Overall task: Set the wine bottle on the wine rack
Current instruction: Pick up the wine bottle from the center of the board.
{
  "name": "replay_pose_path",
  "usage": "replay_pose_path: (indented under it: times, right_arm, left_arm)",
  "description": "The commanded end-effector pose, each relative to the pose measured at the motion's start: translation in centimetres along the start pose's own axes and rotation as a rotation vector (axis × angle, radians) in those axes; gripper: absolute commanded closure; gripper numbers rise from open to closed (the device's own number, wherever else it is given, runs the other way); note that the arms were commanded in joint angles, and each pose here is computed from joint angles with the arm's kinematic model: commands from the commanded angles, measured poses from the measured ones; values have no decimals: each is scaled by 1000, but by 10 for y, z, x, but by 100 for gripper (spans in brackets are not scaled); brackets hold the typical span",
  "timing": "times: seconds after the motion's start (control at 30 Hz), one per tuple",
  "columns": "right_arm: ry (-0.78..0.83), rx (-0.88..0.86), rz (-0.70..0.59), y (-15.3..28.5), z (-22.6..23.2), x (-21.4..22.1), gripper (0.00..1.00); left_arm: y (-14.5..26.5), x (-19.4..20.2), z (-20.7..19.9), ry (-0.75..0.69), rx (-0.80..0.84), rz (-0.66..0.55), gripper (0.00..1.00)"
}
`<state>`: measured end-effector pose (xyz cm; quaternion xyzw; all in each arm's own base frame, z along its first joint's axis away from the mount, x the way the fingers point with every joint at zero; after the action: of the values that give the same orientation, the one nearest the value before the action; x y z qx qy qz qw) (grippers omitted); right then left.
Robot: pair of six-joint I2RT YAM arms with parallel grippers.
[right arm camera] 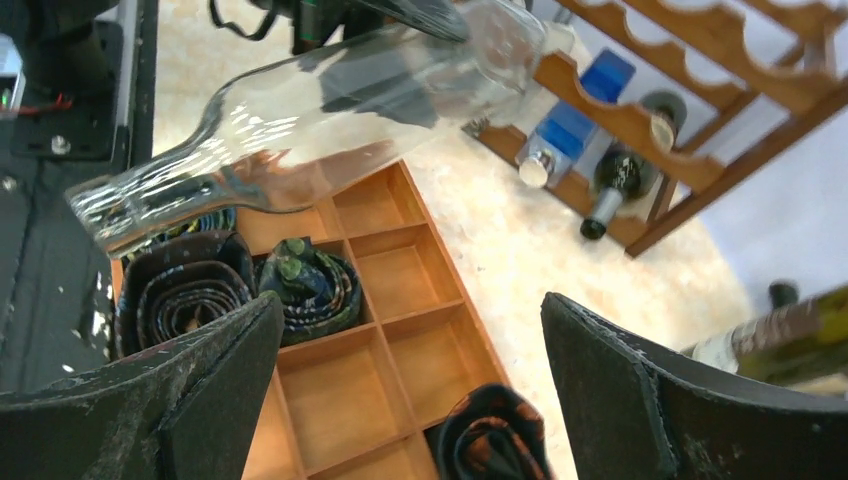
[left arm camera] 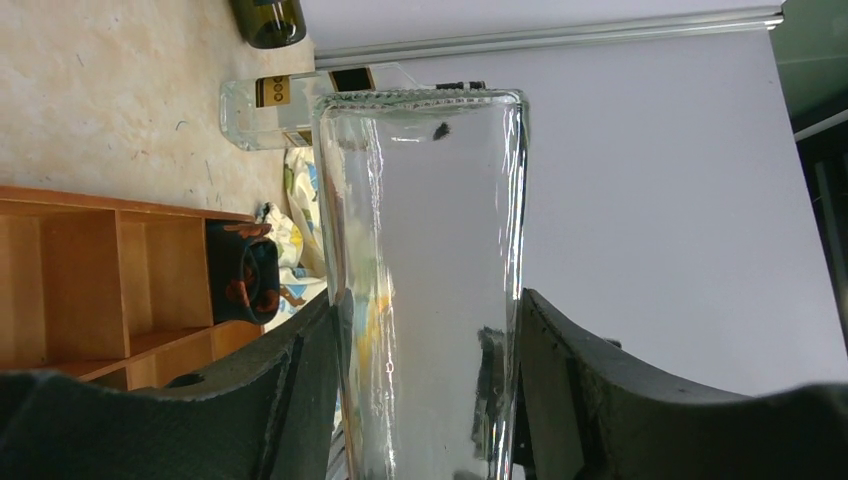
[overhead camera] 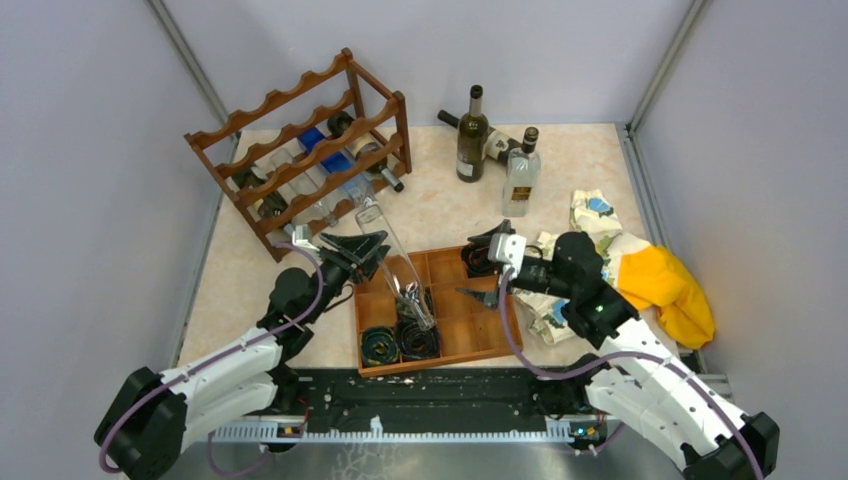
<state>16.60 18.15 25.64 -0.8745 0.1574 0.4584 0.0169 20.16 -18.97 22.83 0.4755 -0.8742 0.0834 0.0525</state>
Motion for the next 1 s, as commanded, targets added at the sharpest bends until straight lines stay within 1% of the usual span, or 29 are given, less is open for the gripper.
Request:
replay_pose_path:
  times: [0.0, 0.2, 0.23, 0.27, 0.33, 0.47, 0.6, 0.73, 0.97]
  right_arm:
    - [-258, 122, -35, 6, -21, -14, 2]
    - [-370, 146, -49, 11, -29, -16, 2]
    - [-391, 149, -47, 11, -31, -16, 2]
    - [-402, 152, -46, 10, -33, -16, 2]
    - [-447, 155, -51, 10, -35, -19, 2]
    - [-480, 145, -63, 9, -38, -25, 2]
    - [-543, 149, -47, 7, -38, -21, 2]
    - [-562, 153, -51, 5, -37, -17, 2]
    - [-538, 154, -111, 5, -49, -35, 2]
  left_arm:
    - [-4, 5, -30, -43, 123, 28, 100]
    - [-6, 9, -27, -93, 131, 66, 100]
    - [-5, 13, -26, -106, 128, 102, 100]
    - [-4, 13, -24, -109, 123, 107, 100]
    - [-2, 13, -22, -115, 131, 113, 100]
    - [2, 13, -23, -152, 159, 112, 100]
    - [1, 13, -29, -196, 169, 109, 100]
    - [0, 16, -32, -228, 164, 123, 100]
    - [-1, 18, -31, -248, 176, 145, 100]
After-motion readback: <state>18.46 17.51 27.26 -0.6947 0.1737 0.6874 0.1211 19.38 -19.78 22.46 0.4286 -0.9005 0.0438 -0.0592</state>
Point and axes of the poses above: each gripper's point midway between its finger pads, its own y axis back along the fingers, its own z axis along the line the jaws close on, x = y × z, the point moved 6 cm from there along y, back along the fingers, and after that the axes turned 13 degrees about y, right-handed, at the moved point
